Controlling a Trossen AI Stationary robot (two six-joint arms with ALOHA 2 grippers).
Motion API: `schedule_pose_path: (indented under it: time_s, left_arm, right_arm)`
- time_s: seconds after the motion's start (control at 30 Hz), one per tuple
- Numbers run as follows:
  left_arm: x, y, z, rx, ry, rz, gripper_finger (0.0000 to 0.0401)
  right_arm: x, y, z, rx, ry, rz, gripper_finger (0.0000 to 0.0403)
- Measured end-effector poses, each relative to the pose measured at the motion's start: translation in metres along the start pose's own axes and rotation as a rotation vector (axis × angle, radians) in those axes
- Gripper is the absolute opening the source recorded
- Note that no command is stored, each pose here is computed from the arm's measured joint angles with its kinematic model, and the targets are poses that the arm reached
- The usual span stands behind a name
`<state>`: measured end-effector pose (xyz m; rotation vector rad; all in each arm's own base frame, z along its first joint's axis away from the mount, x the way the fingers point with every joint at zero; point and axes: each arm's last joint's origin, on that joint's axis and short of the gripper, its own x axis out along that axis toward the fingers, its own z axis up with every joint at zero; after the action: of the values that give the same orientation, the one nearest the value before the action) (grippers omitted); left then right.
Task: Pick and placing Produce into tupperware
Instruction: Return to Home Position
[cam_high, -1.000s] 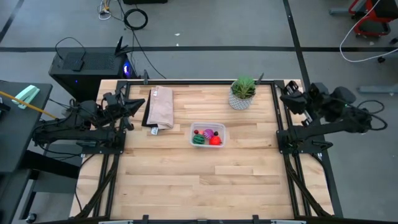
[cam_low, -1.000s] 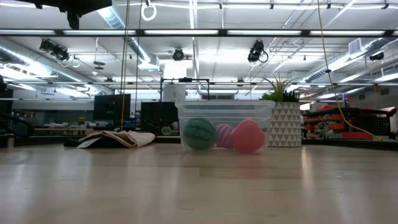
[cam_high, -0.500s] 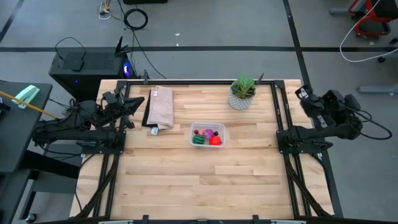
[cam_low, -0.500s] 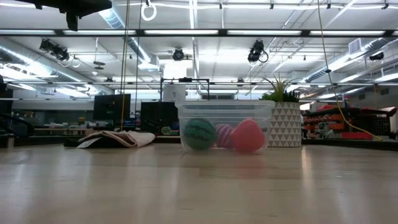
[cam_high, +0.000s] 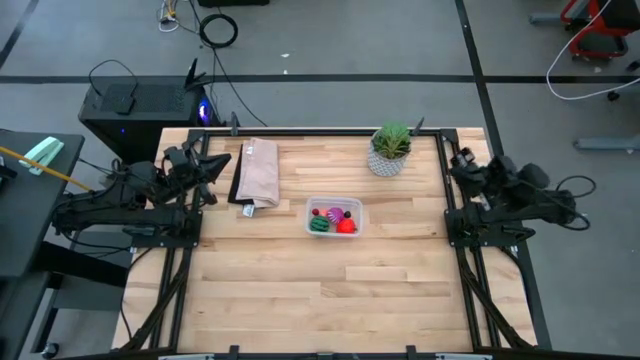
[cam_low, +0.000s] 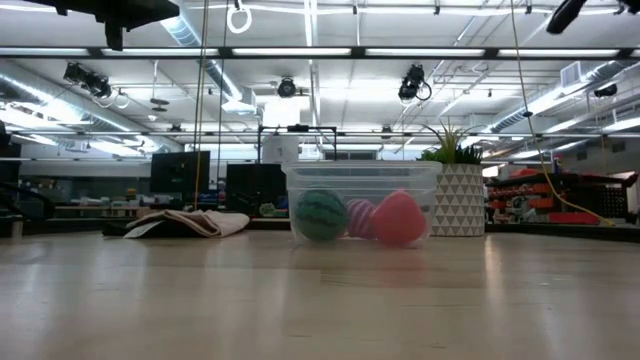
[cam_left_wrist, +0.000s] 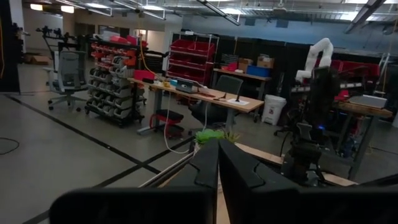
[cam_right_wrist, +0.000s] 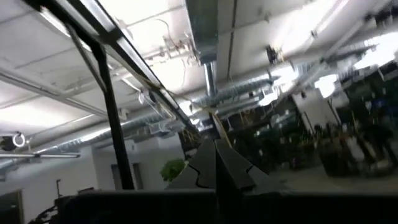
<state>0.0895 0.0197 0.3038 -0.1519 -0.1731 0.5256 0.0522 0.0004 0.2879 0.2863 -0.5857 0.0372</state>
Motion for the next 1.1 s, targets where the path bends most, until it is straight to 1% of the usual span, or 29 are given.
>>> schedule_pose_path:
  time_s: [0.1,0.17,0.27,0.47,0.7,0.9,1.1]
  left_arm:
    - [0.0,0.0,0.0,-0.015,0.0,0.0,0.0023]
    - [0.0,0.0,0.0,-0.019,0.0,0.0,0.0024]
    - [0.0,0.0,0.0,-0.02,0.0,0.0,0.0023]
    - [0.0,0.0,0.0,-0.026,0.0,0.0,0.0015]
    - [0.0,0.0,0.0,-0.046,0.0,0.0,0.0017]
    - [0.0,0.0,0.0,-0.046,0.0,0.0,0.0018]
    - [0.0,0.0,0.0,-0.045,0.0,0.0,0.0012]
  right_arm:
    - [-0.001,-0.005,-0.018,0.074,0.051,-0.023,0.0]
    - [-0.002,-0.007,-0.026,0.113,0.05,-0.035,0.0]
    - [-0.004,-0.011,-0.039,0.131,0.04,-0.053,0.0]
    - [-0.014,-0.023,-0.064,0.142,-0.072,-0.063,0.0]
    - [-0.013,-0.028,-0.06,0.106,-0.092,-0.069,0.0]
    - [-0.014,-0.033,-0.072,0.161,0.054,-0.031,0.0]
    - [-0.017,-0.039,-0.089,0.228,0.242,-0.095,0.0]
